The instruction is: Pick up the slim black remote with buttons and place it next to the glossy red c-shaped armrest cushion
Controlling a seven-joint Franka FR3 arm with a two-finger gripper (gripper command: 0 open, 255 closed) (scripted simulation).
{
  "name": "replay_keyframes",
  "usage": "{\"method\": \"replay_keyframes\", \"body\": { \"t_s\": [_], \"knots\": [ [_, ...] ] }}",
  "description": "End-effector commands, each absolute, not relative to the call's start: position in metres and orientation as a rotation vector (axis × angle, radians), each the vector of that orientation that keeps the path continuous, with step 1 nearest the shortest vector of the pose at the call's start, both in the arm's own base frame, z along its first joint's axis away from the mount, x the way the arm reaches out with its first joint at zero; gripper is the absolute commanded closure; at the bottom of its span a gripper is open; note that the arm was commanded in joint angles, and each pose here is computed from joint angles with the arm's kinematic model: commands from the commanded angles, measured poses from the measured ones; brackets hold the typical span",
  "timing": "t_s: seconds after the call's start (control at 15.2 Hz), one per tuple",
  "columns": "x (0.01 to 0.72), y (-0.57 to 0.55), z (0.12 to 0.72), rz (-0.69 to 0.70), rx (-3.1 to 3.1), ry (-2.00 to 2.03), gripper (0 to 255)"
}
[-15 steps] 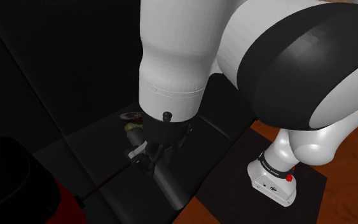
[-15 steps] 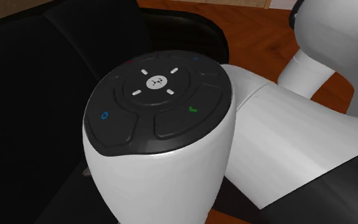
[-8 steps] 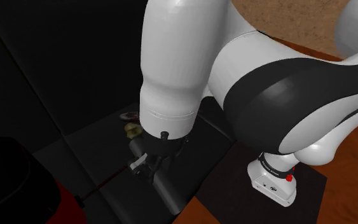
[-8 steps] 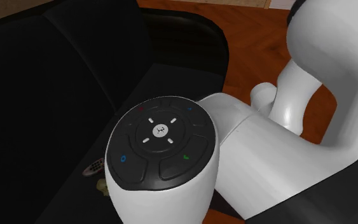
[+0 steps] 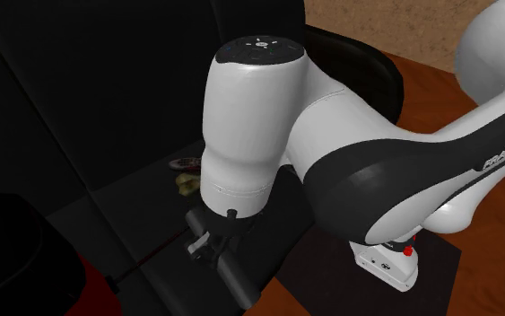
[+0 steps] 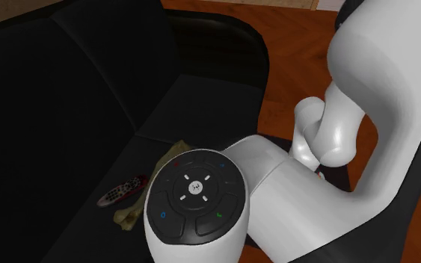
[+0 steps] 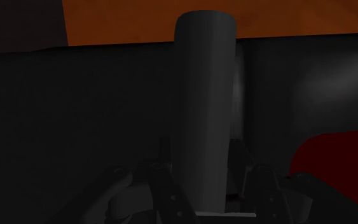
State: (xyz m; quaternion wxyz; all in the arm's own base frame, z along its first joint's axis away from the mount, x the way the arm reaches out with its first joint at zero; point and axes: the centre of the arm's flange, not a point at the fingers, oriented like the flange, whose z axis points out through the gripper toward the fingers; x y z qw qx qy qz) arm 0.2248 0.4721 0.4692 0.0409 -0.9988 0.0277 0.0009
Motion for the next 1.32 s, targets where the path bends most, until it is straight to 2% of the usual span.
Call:
{"method": "replay_keyframes", "body": {
  "t_s": [0.0,1.25],
  "knots": [
    [0.225,0.473,0.458,0.002,-3.058,0.085,255],
    [0.225,0.473,0.358,0.002,-3.058,0.085,255]
  ]
}}
